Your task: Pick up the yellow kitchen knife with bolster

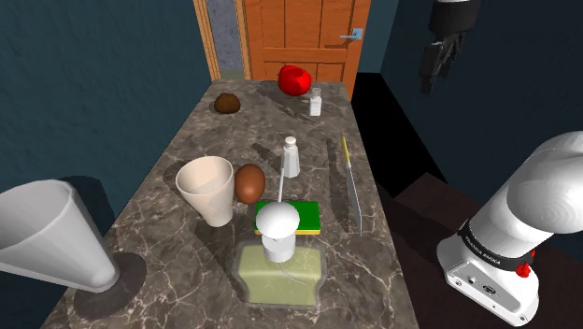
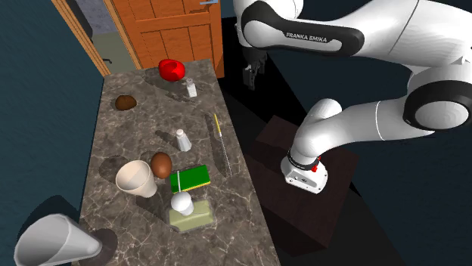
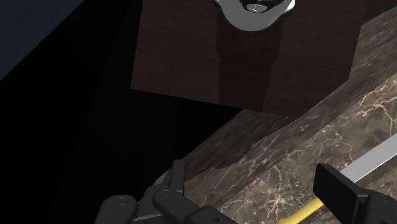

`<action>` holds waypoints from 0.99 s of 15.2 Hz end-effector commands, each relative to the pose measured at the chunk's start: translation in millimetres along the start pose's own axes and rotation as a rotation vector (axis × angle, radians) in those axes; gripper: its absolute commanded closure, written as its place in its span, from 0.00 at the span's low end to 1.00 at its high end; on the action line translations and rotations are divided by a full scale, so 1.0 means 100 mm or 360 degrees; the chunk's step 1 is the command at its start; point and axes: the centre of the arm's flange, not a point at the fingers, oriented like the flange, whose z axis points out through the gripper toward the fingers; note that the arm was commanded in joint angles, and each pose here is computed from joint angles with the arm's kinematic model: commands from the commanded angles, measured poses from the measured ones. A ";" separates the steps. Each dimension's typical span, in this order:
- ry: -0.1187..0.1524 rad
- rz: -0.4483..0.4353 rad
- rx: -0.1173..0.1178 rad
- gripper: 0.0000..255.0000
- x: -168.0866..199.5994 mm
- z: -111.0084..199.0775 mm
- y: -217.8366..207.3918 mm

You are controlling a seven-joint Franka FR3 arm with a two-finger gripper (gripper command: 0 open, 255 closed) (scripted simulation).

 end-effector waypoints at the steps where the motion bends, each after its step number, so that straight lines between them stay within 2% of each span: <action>1: 0.0000 0.0000 0.0000 0.00 0.00 0.00 0.00; 8: -0.0001 0.0451 0.0115 0.00 0.02 0.52 -0.65; 15: -0.0002 0.0903 0.0229 0.00 0.23 0.99 -1.31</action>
